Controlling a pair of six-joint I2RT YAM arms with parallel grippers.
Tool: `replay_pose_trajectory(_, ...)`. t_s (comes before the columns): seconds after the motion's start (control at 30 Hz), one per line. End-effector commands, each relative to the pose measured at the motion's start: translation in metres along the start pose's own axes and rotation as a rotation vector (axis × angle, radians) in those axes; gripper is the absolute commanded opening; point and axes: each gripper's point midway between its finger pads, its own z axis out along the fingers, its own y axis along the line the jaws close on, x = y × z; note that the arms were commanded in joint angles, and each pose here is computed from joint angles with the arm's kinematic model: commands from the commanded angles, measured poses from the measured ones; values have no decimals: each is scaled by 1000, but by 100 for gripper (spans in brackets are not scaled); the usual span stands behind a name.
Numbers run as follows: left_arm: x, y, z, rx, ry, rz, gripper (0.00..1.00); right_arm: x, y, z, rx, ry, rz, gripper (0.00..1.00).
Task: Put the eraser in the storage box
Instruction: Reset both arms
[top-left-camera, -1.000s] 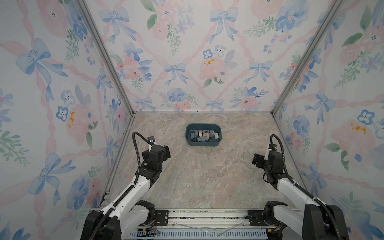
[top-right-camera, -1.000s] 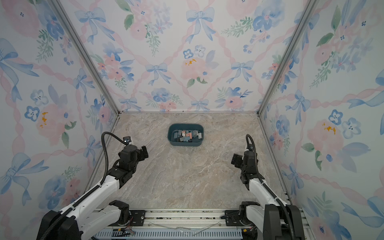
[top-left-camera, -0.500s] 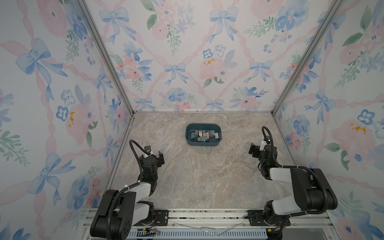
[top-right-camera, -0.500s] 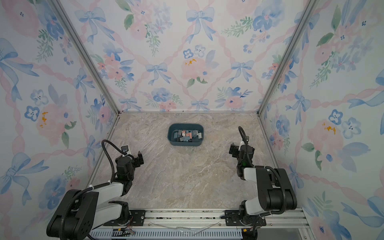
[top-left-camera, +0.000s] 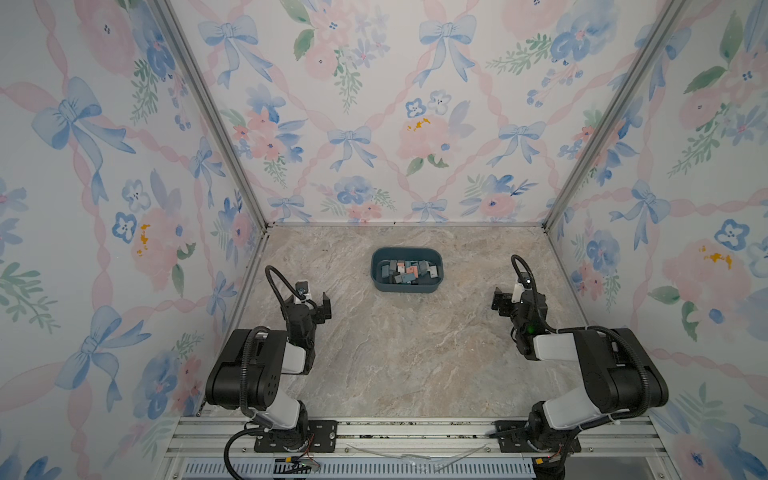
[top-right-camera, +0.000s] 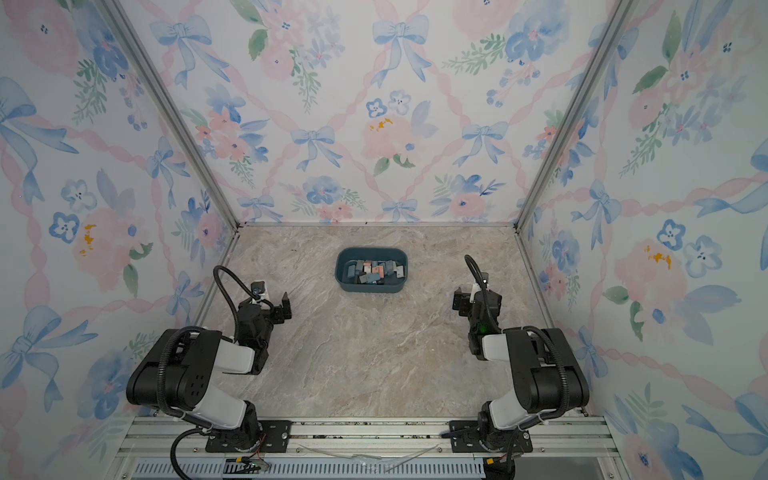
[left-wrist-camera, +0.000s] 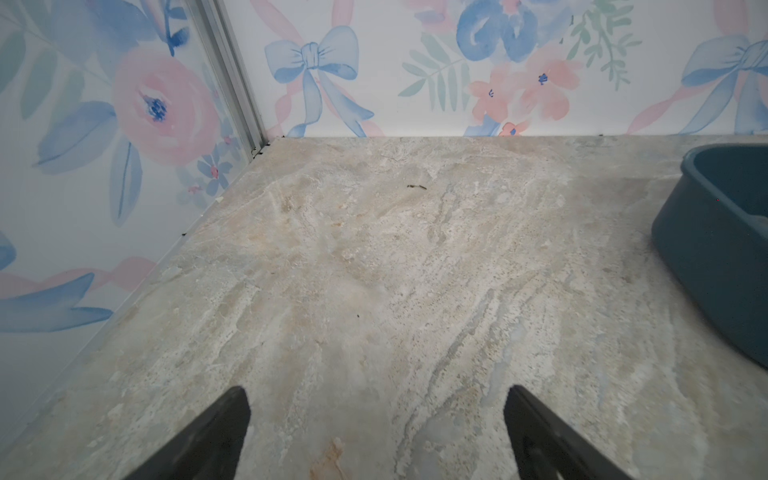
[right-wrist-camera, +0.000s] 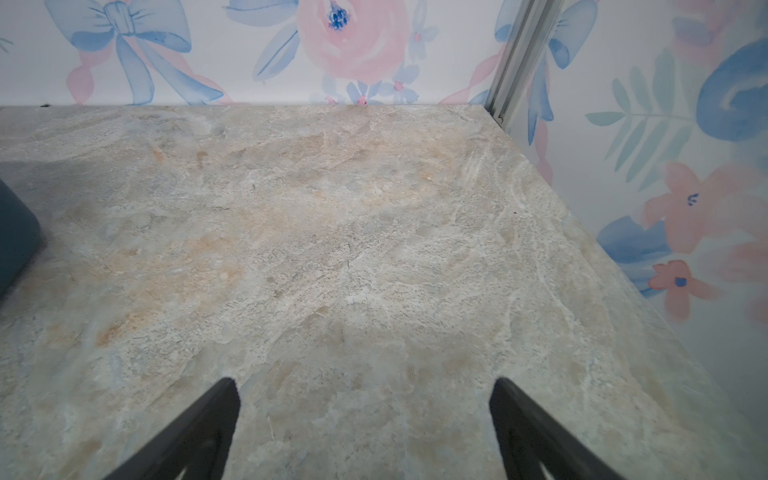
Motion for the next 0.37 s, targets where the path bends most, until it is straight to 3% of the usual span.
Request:
replay_pose_trajectory(0.0,-15,-5,2,31,-48,-13,98,-12,2,0,1,-39,-4,96)
replay_pose_trajectory(0.33,-15,-4,2,30,-48,-10,98,-11,2,0,2,-39,-8,96)
